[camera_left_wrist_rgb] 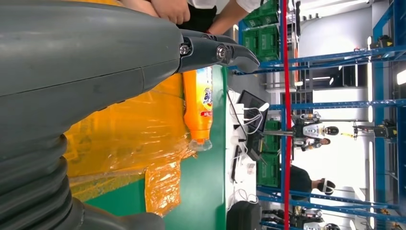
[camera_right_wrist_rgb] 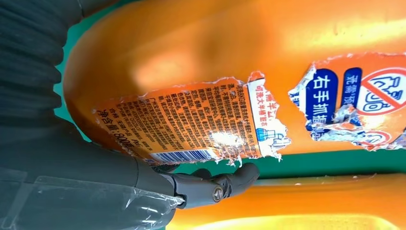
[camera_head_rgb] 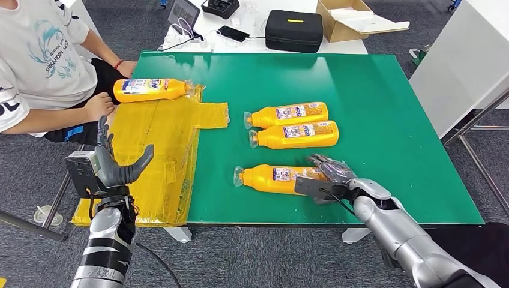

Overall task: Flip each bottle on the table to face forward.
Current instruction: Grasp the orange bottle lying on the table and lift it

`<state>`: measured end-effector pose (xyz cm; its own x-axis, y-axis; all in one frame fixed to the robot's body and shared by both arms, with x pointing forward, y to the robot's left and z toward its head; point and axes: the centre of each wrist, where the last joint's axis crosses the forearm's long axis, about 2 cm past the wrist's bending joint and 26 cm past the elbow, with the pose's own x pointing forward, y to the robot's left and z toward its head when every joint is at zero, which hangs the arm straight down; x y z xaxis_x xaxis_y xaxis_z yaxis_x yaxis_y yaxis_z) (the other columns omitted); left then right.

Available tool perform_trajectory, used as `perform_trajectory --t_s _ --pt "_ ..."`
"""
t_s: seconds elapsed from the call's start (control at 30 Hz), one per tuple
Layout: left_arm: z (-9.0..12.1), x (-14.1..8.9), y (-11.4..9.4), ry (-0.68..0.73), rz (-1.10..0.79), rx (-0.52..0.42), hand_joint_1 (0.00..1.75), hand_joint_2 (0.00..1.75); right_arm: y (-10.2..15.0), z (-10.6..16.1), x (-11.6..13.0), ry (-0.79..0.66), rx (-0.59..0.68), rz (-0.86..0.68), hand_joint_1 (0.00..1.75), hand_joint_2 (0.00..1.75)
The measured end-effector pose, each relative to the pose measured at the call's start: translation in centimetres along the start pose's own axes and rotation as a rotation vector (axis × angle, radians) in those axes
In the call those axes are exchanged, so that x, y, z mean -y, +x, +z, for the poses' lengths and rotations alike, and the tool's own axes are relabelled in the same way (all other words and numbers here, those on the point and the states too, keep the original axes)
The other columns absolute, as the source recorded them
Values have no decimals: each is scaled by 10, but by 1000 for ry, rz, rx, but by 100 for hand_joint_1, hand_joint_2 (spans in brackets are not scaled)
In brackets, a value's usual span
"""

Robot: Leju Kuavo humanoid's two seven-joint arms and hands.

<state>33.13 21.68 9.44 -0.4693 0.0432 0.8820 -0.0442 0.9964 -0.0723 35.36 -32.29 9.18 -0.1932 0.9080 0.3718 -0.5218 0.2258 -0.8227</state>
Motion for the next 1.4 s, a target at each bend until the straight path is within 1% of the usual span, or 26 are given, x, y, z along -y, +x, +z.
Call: perform_trajectory --t_s 0.27,0.3,0.33,0.4,0.43,0.5,0.57,0.77,1.0,1.2,1.3,1.37,1.4 --pt "1 0 -1 -3 11 -8 0 175 3 -3 -4 -28 -8 -30 1 175" --pt "1 0 -2 -4 12 -9 0 175 4 -3 -4 -30 -7 -35 17 175" --pt "1 0 -2 -5 13 -10 0 175 4 -3 -5 -33 -6 -41 52 175" --pt "1 0 -2 -6 14 -11 0 175 6 -4 -7 -41 -1 -55 130 175" --pt "1 0 -2 -6 15 -11 0 175 6 -4 -8 -45 2 -62 157 175" --pt "1 1 -2 -6 15 -11 0 175 8 -4 -10 -55 10 -75 170 175" --pt "1 1 -2 -7 17 -12 0 175 9 -5 -13 -69 17 -88 175 175" --pt "2 2 -3 -12 23 -18 0 175 13 -4 -22 -107 35 -125 175 175" --pt "4 7 -4 -18 40 -26 0 175 19 1 -39 -155 95 -204 175 175" --pt "4 9 -3 -18 50 -27 0 175 22 4 -44 -182 114 -238 175 175" --pt "5 12 -4 -19 93 -34 0 175 30 9 -56 -261 190 -271 175 175" --pt "7 15 -5 -20 147 -51 0 175 45 13 -66 -372 270 -293 175 175" --pt "9 16 -5 -19 181 -64 0 175 55 15 -69 -452 313 -307 175 175"
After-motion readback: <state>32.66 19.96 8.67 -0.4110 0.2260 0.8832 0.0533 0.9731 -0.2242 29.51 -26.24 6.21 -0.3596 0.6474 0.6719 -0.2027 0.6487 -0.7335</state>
